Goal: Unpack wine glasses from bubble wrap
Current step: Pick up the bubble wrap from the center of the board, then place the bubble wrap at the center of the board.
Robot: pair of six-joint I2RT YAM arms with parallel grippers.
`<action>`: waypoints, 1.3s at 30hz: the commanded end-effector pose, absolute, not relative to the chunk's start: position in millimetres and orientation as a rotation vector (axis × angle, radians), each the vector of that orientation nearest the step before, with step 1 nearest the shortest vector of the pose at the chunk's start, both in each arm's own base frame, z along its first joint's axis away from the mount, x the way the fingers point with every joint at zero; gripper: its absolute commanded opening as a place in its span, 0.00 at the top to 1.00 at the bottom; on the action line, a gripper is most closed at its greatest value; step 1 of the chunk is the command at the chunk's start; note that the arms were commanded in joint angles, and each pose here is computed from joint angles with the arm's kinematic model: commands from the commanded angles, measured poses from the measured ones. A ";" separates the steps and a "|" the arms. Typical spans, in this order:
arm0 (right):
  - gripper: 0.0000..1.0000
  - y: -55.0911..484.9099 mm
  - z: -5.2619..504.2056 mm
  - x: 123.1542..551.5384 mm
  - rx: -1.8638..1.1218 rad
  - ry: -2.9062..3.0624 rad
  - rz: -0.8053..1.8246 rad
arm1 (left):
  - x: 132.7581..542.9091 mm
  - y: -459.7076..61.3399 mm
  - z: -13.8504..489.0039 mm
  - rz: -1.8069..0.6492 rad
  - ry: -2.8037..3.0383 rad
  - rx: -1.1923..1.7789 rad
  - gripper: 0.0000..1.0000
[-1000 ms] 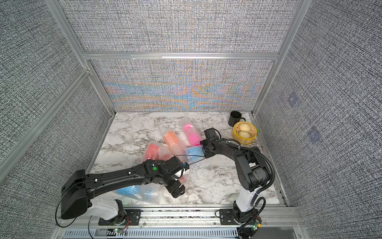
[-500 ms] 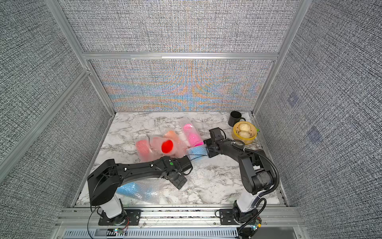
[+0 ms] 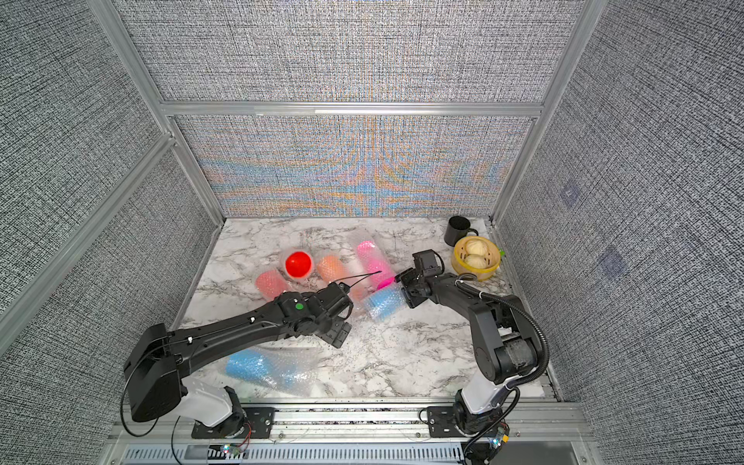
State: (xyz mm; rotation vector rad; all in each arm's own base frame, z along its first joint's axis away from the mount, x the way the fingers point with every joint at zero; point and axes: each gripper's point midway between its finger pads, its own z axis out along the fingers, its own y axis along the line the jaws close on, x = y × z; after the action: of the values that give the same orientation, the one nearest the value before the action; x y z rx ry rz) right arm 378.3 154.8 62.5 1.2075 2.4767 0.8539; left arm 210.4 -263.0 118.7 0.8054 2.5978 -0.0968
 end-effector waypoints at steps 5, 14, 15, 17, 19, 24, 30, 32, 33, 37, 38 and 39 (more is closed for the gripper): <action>0.32 173.4 79.5 355.4 0.819 2.617 0.887 | 214.0 -253.8 142.9 -0.111 2.558 0.757 0.04; 0.35 184.0 104.5 299.7 0.417 2.785 0.889 | 214.7 -245.2 164.4 -0.231 2.520 0.660 0.03; 0.35 190.4 105.8 293.1 0.371 2.811 0.919 | 213.8 -247.7 163.0 -0.244 2.530 0.660 0.03; 0.35 204.5 104.2 277.0 0.258 2.881 0.942 | 210.9 -257.1 159.6 -0.302 2.551 0.659 0.03; 0.35 221.4 104.1 265.2 0.134 2.939 0.955 | 208.4 -266.2 155.1 -0.363 2.573 0.648 0.03; 0.30 237.2 86.0 241.5 -0.017 3.062 0.872 | 205.9 -278.4 145.0 -0.437 2.610 0.619 0.03; 0.10 230.3 87.2 242.1 0.009 3.059 0.814 | 202.7 -282.3 135.8 -0.471 2.637 0.599 0.03; 0.08 227.9 93.6 243.4 0.024 3.038 0.807 | 202.3 -282.7 133.8 -0.471 2.646 0.593 0.03; 0.08 226.9 97.9 244.0 0.025 3.021 0.806 | 202.4 -282.4 133.4 -0.467 2.649 0.592 0.03; 0.07 215.6 119.4 244.9 0.073 2.935 0.805 | 206.2 -284.1 136.9 -0.445 2.657 0.582 0.03; 0.08 210.2 125.0 244.3 0.093 2.910 0.799 | 205.9 -286.6 139.9 -0.449 2.667 0.590 0.03; 0.08 204.0 128.2 243.2 0.127 2.895 0.789 | 205.0 -288.8 142.9 -0.451 2.674 0.612 0.03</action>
State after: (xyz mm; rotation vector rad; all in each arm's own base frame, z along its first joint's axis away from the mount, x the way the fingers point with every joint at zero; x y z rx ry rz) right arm 245.6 217.9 124.6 0.0481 2.9072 0.8440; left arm 205.7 -284.0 136.3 0.5946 2.6631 -0.4344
